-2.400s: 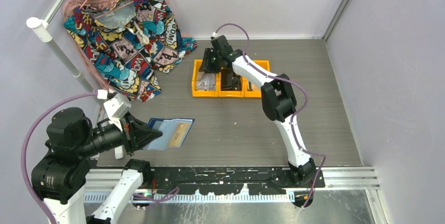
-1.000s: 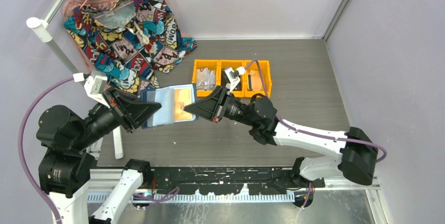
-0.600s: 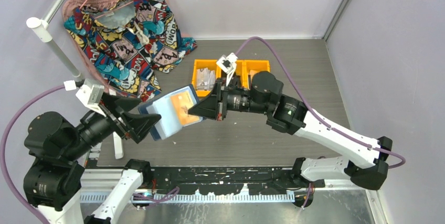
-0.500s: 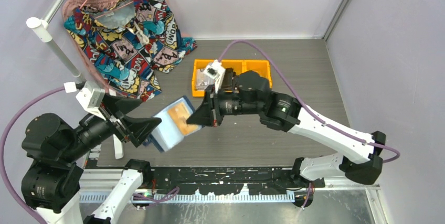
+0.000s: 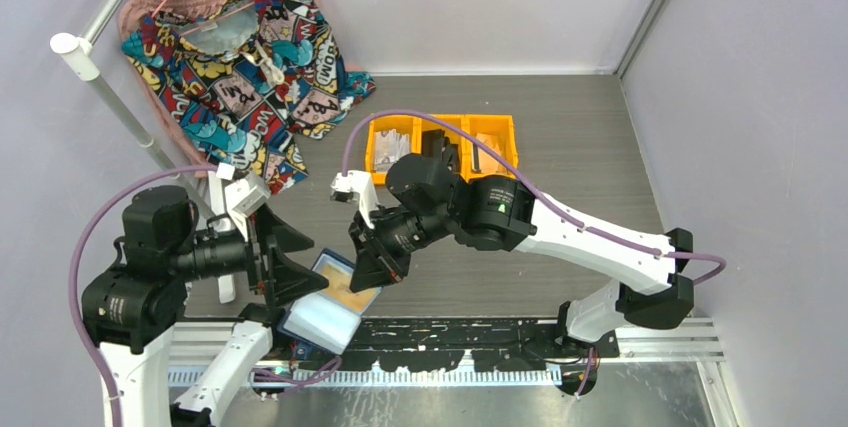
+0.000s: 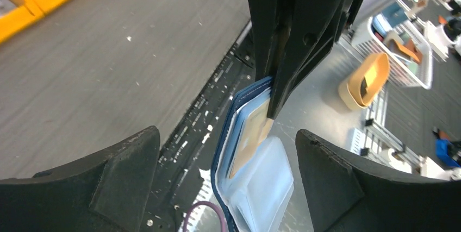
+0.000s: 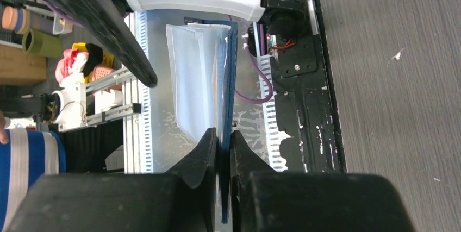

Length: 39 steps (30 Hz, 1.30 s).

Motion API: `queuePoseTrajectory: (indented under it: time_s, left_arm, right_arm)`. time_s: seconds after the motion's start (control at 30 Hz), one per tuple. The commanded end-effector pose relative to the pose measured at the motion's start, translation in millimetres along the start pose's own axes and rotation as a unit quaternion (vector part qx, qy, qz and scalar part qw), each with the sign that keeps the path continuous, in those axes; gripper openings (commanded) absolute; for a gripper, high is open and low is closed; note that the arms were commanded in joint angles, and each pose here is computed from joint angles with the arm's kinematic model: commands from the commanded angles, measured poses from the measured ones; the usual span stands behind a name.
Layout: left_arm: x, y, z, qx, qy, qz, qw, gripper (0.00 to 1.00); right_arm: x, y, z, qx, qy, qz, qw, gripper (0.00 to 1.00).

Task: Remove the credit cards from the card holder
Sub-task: Remove the credit card from the card holder.

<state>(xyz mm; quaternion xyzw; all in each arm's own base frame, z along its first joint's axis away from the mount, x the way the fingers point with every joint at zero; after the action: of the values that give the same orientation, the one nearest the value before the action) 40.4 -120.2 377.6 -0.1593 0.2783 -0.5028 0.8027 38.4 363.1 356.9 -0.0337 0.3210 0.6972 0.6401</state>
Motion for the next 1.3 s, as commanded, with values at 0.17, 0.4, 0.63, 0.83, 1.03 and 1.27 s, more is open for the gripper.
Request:
queuePoseTrajectory:
  time_s: [0.17, 0.4, 0.63, 0.83, 1.03, 1.27]
  left_arm:
    - [2.5, -10.1, -25.2, -0.047, 0.045, -0.072, 0.995, 0.8]
    - [6.4, -7.4, -26.7, -0.056, 0.049, -0.087, 0.993, 0.35]
    - [7.6, -8.3, 5.9, -0.003, -0.044, -0.059, 0.997, 0.0]
    - [6.3, -13.6, 41.0, -0.021, -0.149, -0.048, 0.987, 0.0]
    - [2.9, -15.9, 49.3, -0.033, -0.188, -0.04, 0.981, 0.0]
    - [-3.0, -23.1, 42.1, -0.029, -0.194, -0.039, 0.98, 0.0]
  right_arm:
    - [0.0, 23.2, 27.0, -0.056, -0.009, 0.059, 0.997, 0.01]
    - [1.7, 29.1, 34.7, -0.068, -0.015, 0.08, 0.994, 0.01]
    - [-3.0, 21.5, 42.8, -0.048, -0.091, 0.069, 0.992, 0.42]
    - [-44.8, 4.5, 61.4, 0.02, -0.366, 0.088, 0.926, 0.72]
    - [-53.9, 3.8, 65.6, 0.071, -0.457, 0.137, 0.876, 0.67]
    - [-45.9, 1.2, 65.1, 0.109, -0.465, 0.176, 0.861, 0.25]
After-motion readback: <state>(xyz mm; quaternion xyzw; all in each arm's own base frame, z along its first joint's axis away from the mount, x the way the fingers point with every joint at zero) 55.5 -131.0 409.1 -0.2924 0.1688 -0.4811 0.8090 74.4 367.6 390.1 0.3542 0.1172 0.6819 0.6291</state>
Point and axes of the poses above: each gripper's point midway between its finger pads, its own x axis out along the fingers, its own y axis along the line the jaws close on, z = x × y, the point moved 4 cm from there along -x, back along the fingers, and after that the axes turned 8 degrees about -x, right-handed, at the moved point
